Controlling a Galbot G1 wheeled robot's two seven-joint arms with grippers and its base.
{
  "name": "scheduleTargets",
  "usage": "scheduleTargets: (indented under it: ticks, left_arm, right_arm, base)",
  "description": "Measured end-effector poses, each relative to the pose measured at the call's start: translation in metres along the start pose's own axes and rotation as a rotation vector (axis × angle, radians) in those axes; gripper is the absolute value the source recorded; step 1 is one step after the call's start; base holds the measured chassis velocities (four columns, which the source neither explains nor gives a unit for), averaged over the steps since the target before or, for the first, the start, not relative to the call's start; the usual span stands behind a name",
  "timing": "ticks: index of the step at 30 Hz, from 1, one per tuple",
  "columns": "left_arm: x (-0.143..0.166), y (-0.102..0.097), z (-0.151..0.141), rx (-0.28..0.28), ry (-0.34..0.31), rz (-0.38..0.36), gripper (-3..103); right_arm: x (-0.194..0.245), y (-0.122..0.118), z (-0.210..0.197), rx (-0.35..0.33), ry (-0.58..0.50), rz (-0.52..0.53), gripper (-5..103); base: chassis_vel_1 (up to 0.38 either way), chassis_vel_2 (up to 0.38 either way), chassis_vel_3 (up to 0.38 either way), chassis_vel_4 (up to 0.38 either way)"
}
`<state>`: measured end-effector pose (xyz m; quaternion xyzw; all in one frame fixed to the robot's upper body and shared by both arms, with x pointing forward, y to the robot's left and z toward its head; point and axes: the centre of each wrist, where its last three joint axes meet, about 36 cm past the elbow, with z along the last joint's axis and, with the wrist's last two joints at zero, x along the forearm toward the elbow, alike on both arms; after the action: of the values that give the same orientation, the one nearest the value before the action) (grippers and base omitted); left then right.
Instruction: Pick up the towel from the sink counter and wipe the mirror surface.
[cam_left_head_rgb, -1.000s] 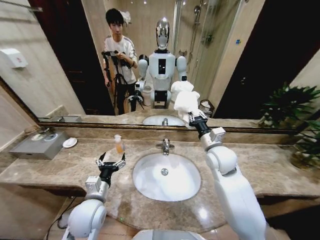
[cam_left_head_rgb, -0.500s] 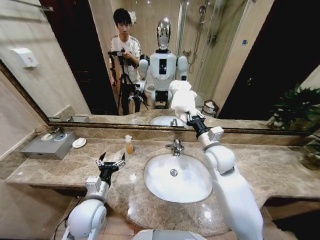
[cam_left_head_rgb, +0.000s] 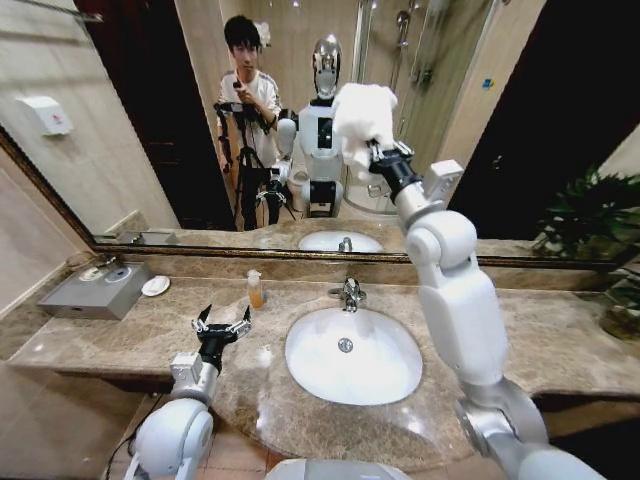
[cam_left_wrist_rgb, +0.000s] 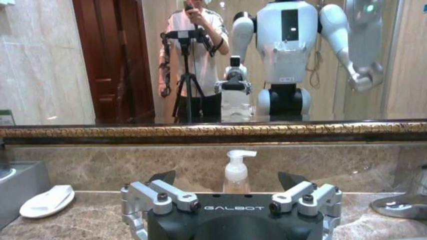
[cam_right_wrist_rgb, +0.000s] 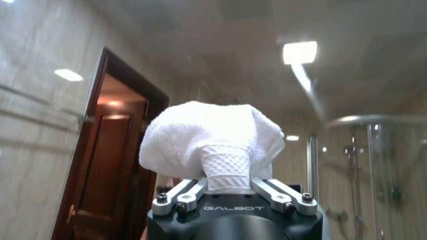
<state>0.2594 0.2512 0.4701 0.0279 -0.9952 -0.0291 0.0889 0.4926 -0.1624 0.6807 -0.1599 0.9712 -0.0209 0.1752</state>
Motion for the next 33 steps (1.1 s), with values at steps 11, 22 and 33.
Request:
scheduleTargets:
  ticks: [11, 22, 33]
  left_arm:
    - [0.000, 0.000, 0.000, 0.000, 0.000, 0.000, 100]
    - [0.000, 0.000, 0.000, 0.000, 0.000, 0.000, 100]
    - [0.000, 0.000, 0.000, 0.000, 0.000, 0.000, 100]
  right_arm:
    - [0.024, 0.007, 0.056, -0.009, 0.115, -0.010, 12]
    - [-0.008, -0.006, -0.014, 0.032, -0.037, 0.008, 12]
    - [0.011, 0.008, 0.039, 0.020, 0.073, -0.008, 12]
  base:
    - [0.000, 0.000, 0.000, 0.000]
    - [0.000, 0.000, 0.000, 0.000]
    - [0.000, 0.000, 0.000, 0.000]
